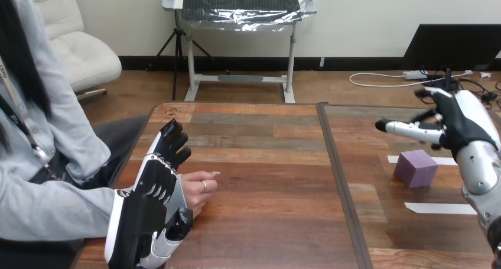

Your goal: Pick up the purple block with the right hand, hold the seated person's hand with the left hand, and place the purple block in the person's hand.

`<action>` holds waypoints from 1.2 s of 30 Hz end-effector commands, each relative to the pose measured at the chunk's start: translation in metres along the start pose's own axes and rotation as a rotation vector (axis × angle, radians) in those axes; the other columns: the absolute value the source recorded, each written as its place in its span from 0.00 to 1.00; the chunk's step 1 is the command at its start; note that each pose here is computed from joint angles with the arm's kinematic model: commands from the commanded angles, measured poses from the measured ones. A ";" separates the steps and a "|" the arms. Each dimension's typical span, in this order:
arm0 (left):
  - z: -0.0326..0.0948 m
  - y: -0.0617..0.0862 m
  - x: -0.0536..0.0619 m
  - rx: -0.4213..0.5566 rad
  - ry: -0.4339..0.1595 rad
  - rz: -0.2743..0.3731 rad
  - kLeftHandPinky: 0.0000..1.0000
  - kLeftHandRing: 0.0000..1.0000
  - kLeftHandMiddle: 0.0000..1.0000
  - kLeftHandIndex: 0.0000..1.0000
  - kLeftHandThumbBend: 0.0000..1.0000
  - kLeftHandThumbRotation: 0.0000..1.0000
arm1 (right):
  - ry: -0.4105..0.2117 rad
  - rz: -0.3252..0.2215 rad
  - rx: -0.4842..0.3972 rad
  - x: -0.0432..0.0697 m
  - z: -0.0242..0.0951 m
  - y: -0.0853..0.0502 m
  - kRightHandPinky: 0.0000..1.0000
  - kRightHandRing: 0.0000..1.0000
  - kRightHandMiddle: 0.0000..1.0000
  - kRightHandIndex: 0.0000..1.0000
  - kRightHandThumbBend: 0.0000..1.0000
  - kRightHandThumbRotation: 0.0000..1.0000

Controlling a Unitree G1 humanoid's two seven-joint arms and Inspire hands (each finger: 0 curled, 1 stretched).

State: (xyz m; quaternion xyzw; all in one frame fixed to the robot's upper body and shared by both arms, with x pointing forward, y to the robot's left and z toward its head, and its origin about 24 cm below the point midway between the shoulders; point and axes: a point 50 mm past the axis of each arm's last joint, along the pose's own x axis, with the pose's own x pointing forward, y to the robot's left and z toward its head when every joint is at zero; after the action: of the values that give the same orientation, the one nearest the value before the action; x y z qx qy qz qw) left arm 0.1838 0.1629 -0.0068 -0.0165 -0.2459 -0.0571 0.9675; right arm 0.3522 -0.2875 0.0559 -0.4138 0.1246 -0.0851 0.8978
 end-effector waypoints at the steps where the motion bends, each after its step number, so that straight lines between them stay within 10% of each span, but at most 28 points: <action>1: 0.007 -0.001 0.014 0.001 -0.076 -0.005 0.89 0.93 0.94 0.92 1.00 0.77 | -0.057 -0.052 0.009 0.012 0.029 -0.022 0.18 0.21 0.25 0.87 1.00 0.49; 4: 0.007 0.000 0.013 0.004 -0.076 -0.003 0.89 0.93 0.94 0.92 1.00 0.78 | -0.049 -0.049 -0.013 0.011 0.027 -0.021 0.17 0.20 0.25 0.86 1.00 0.50; 12: 0.008 0.000 0.011 0.002 -0.079 0.001 0.88 0.92 0.94 0.91 1.00 0.78 | -0.021 -0.031 -0.074 0.010 0.021 -0.018 0.44 0.59 0.60 0.87 1.00 0.49; 25: 0.008 0.000 0.007 -0.003 -0.084 -0.005 0.88 0.92 0.94 0.91 1.00 0.76 | 0.009 -0.014 -0.116 0.007 0.011 -0.015 0.61 0.75 0.75 0.86 1.00 0.50; 36: 0.007 0.000 0.005 -0.009 -0.082 0.011 0.88 0.92 0.94 0.91 1.00 0.74 | 0.020 -0.004 -0.107 0.007 0.009 -0.013 0.56 0.72 0.72 0.87 1.00 0.57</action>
State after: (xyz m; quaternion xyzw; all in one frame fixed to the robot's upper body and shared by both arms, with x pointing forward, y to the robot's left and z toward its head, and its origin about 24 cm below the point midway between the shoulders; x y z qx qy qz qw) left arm 0.1775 0.1639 -0.0086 -0.0218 -0.2490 -0.0567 0.9666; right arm 0.3478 -0.2892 0.0446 -0.4568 0.1704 -0.0690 0.8703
